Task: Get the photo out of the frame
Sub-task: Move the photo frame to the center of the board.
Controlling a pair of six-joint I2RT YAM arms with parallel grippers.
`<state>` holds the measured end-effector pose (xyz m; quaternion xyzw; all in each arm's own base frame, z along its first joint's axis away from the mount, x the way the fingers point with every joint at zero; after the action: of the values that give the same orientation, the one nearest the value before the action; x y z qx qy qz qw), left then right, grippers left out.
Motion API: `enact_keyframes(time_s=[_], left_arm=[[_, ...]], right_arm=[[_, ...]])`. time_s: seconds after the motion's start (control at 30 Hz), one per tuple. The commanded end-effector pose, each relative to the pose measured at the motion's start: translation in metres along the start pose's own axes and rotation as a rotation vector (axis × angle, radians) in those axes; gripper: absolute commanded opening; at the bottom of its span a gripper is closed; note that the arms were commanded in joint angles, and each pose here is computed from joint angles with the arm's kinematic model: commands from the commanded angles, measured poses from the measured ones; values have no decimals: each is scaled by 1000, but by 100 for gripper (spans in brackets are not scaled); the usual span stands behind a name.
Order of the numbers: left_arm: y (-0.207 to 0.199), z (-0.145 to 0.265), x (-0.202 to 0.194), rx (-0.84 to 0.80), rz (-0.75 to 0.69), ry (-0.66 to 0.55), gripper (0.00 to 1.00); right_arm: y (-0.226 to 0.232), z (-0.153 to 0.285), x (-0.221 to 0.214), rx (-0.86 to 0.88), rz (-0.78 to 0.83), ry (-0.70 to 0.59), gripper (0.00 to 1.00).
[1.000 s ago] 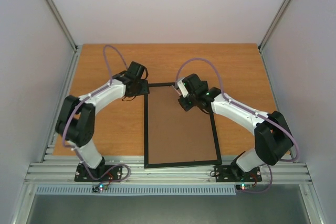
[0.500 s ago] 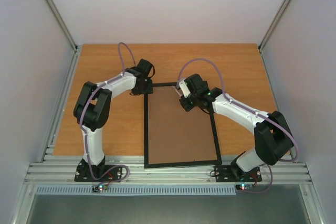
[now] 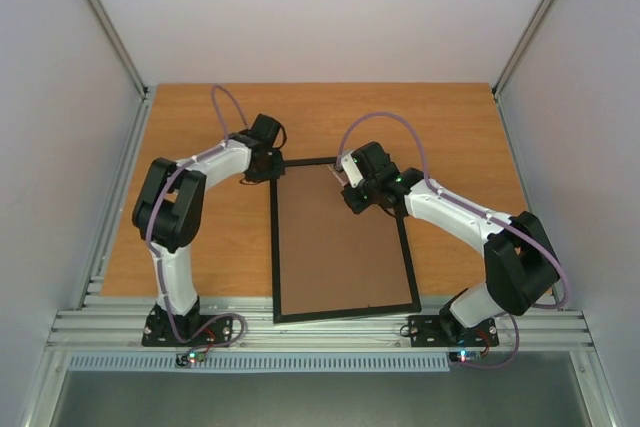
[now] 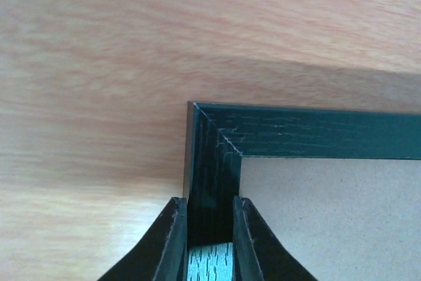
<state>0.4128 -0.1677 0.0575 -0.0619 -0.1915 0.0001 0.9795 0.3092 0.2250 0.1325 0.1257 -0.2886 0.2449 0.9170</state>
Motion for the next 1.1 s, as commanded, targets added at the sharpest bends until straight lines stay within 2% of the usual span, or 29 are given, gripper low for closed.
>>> enact_keyframes(time_s=[0.0,0.3,0.43,0.53,0.6,0.8,0.97,1.07], left_arm=[[46,4,-12,58,189,3,9],[104,30,-59,125,578,-93,9],[99,29,-79,60,685,-74,10],[96,27,-97,44,711,-44,11],[98,32,-104,57,686,-34,14],[111,71,-103,141,477,-74,38],[102,88,-75,138,223,-91,69],[87,81,-53,145,48,-67,76]], right_arm=[[4,12,8,32,-10,-31,1],[14,16,14,92,-12,-32,1],[18,19,14,119,-12,-32,1],[21,22,13,139,-10,-31,1],[23,25,12,154,-4,-34,1],[25,30,7,168,19,-39,1],[30,32,5,202,33,-49,1],[32,32,5,213,42,-50,1]])
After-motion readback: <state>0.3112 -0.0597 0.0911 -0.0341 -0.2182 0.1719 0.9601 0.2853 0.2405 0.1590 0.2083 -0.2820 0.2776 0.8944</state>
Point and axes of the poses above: each gripper's point midway between its finger pads, its own z axis back along the fingers, its own y axis along the line the jaws close on, x = y × z, the point moved 2 cm from there along z, back along the fingers, and after that the axes turned 10 degrees about -z, right-handed, at the moved point
